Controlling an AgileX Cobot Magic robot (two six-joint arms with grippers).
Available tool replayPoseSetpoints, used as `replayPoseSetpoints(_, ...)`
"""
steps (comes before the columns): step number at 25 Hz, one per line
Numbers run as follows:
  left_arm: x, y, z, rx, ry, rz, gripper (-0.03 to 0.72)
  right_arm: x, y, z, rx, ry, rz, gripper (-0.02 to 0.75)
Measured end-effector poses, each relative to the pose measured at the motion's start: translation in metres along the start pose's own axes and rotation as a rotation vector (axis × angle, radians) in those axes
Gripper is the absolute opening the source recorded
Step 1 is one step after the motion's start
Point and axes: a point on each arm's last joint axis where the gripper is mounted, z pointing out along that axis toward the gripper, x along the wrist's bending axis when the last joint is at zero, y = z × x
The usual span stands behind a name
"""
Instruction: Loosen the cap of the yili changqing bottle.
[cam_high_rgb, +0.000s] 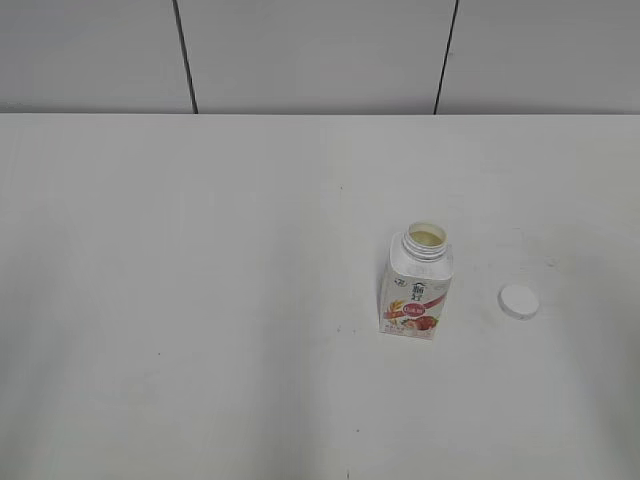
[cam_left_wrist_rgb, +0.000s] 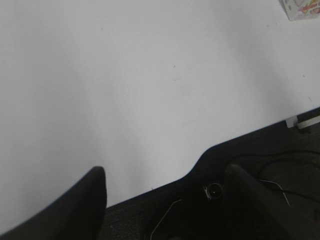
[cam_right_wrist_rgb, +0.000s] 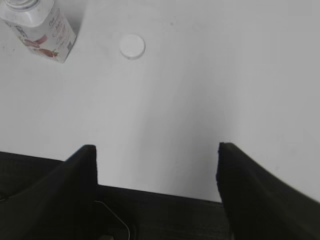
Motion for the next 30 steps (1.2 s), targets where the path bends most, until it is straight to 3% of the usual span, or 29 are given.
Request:
replayPoseSetpoints(2, -0.001, -0.009, 0.001, 0.004, -0.013, -0.006, 0.457, 0.001, -0.013, 0.002, -0.006, 0.0, 0.009, 0.587)
replayPoseSetpoints(7, -0.001, -0.021, -0.013, -0.109, -0.022, -0.007, 0.457, 0.004, -0.046, 0.005, -0.049, 0.001, 0.015, 0.587)
replayPoseSetpoints(16, -0.002, -0.051, -0.036, -0.41, -0.043, -0.008, 0.457, 0.006, -0.077, -0.016, -0.255, -0.016, 0.013, 0.587)
replayPoseSetpoints(21, -0.003, -0.052, -0.036, -0.421, -0.046, -0.009, 0.457, 0.007, -0.092, -0.029, -0.38, -0.021, 0.015, 0.587)
replayPoseSetpoints(30, -0.003, -0.052, -0.036, -0.42, -0.047, -0.009, 0.457, 0.007, -0.094, -0.029, -0.39, -0.021, 0.03, 0.587)
